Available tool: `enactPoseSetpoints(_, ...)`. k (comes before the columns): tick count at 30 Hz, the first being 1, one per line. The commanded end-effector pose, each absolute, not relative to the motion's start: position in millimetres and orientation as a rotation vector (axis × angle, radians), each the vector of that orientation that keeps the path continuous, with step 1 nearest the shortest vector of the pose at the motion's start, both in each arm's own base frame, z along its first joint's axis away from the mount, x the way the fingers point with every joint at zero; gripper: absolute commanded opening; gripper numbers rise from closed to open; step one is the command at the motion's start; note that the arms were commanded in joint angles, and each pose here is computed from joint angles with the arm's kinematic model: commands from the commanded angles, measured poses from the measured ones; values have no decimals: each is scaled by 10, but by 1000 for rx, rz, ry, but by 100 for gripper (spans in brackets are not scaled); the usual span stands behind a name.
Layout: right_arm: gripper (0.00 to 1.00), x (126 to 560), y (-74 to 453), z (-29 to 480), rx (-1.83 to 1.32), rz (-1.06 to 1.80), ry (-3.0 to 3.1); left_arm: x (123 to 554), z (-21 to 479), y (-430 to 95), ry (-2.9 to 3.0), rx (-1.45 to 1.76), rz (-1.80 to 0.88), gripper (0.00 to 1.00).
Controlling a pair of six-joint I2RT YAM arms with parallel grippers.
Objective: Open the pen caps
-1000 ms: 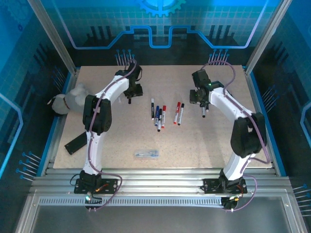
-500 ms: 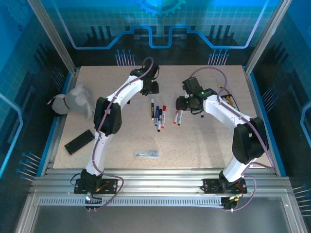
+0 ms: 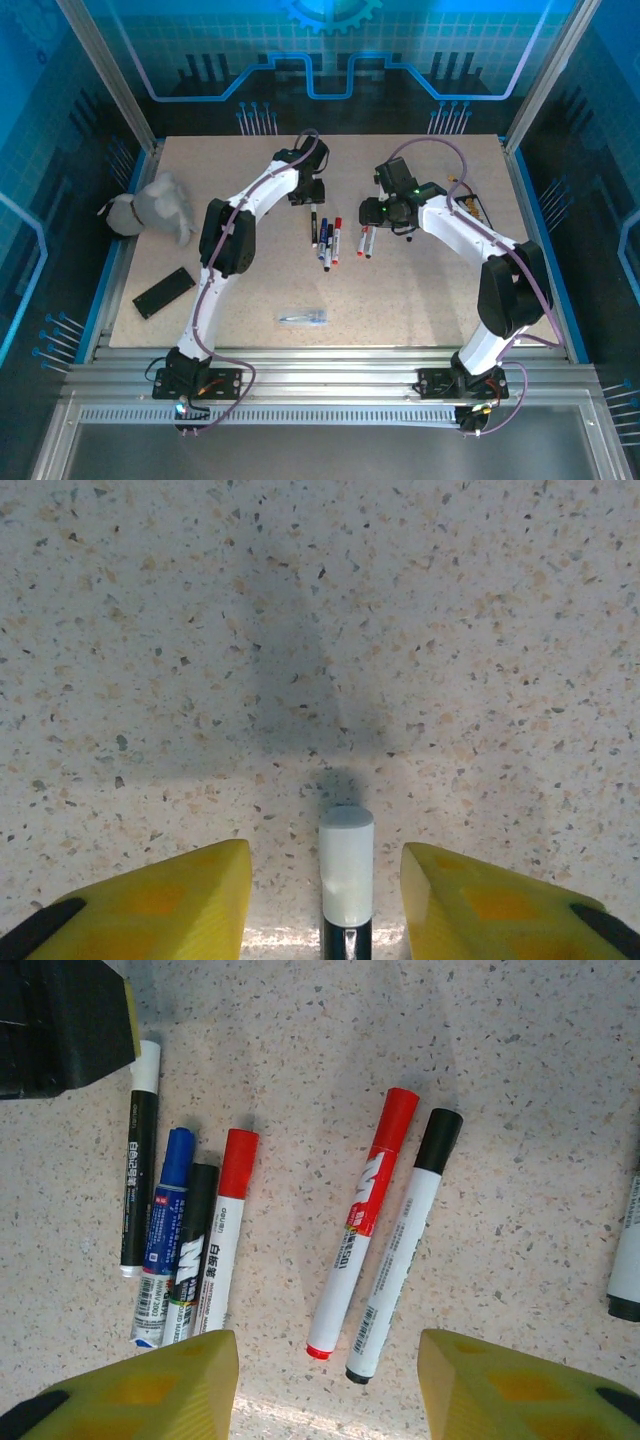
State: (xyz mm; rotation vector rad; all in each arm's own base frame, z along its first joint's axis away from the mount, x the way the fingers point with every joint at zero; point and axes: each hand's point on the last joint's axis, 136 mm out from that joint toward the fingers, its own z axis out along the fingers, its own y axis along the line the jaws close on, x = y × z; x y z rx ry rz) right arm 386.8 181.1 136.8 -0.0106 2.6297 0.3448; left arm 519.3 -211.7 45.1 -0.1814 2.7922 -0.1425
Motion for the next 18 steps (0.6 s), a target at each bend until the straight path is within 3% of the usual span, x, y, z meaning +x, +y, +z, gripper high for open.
enactPoseSetpoints(1,51,3905,1898,1444,-20,380,2615,5165,346,-2153,2818,-161,-118,43)
enactPoseSetpoints(18,47,3908,1918,1427,-31,398,2619,5098,104,-2186,2870,-176,-118,32)
